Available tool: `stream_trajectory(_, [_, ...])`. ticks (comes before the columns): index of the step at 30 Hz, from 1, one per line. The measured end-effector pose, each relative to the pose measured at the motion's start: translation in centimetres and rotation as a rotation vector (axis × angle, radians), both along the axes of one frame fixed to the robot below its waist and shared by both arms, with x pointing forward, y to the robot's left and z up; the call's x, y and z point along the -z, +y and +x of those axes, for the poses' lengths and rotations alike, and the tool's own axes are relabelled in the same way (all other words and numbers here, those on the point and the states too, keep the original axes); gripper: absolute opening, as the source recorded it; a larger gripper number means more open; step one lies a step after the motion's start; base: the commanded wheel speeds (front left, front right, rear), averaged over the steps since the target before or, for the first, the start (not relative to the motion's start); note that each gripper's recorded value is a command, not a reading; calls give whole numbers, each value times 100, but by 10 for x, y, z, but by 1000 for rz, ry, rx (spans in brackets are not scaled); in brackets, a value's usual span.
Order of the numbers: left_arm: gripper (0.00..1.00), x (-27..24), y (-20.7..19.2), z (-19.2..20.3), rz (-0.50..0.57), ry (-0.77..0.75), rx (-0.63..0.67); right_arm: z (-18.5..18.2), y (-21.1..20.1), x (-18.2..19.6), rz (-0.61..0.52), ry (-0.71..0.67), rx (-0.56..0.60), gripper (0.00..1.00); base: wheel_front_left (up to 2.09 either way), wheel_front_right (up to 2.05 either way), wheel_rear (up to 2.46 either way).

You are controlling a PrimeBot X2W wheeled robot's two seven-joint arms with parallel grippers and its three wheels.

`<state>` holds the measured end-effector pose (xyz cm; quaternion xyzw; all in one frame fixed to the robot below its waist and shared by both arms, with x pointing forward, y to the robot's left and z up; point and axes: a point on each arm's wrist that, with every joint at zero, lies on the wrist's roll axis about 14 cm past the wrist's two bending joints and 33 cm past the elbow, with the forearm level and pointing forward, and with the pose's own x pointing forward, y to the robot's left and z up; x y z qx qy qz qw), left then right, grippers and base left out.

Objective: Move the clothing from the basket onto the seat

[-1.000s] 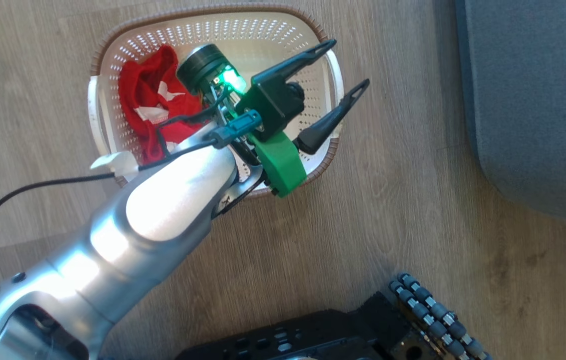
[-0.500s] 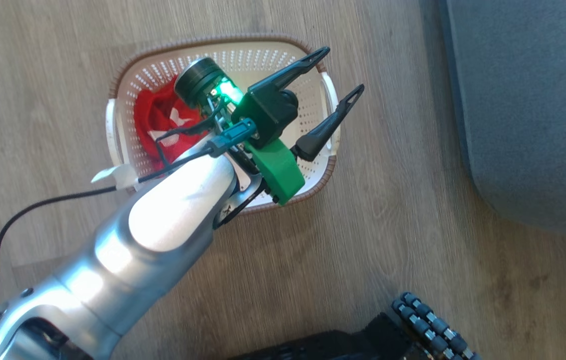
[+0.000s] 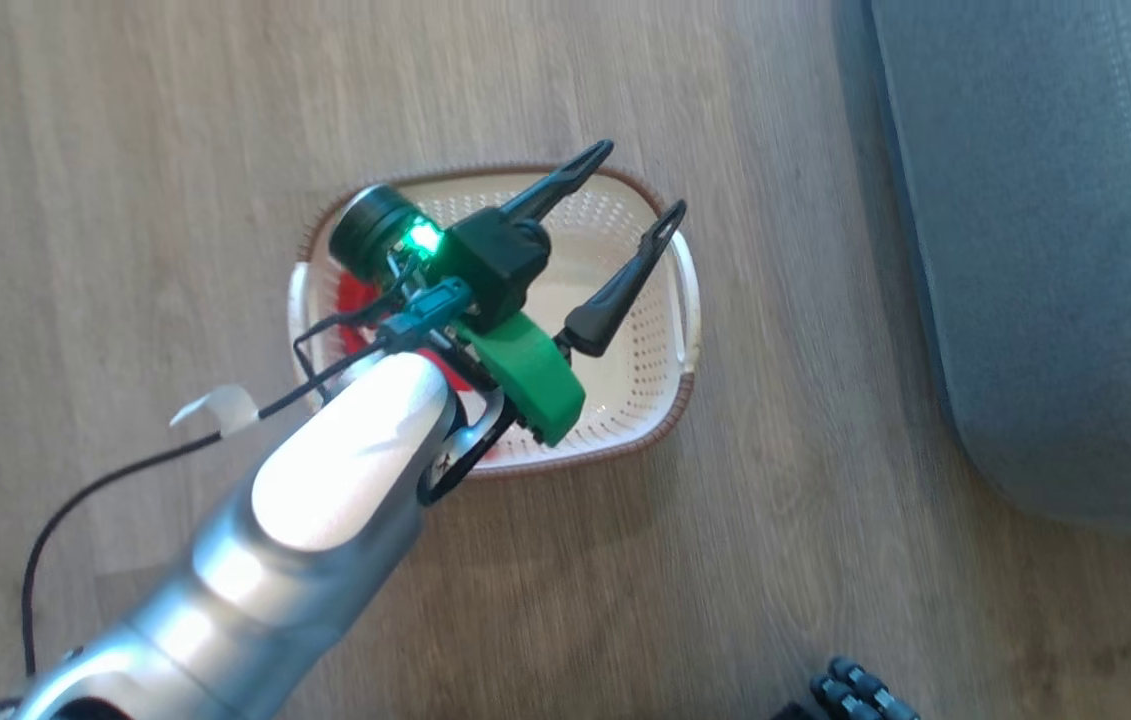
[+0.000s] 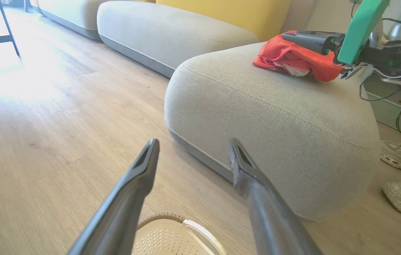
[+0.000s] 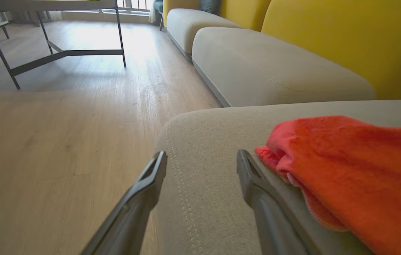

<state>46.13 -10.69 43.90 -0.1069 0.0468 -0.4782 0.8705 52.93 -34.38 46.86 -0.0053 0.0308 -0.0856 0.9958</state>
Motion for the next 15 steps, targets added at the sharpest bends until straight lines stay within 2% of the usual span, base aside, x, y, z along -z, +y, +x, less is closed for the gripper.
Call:
stream_trajectory(10, [100,-25,52,1,25,-29,-189,1,79,-32,76,-97,-188,100,0,0,0])
stream_trajectory(15, [100,-34,96,1,50,-36,-343,-9,116,-48,102,-133,-275,100,0,0,0])
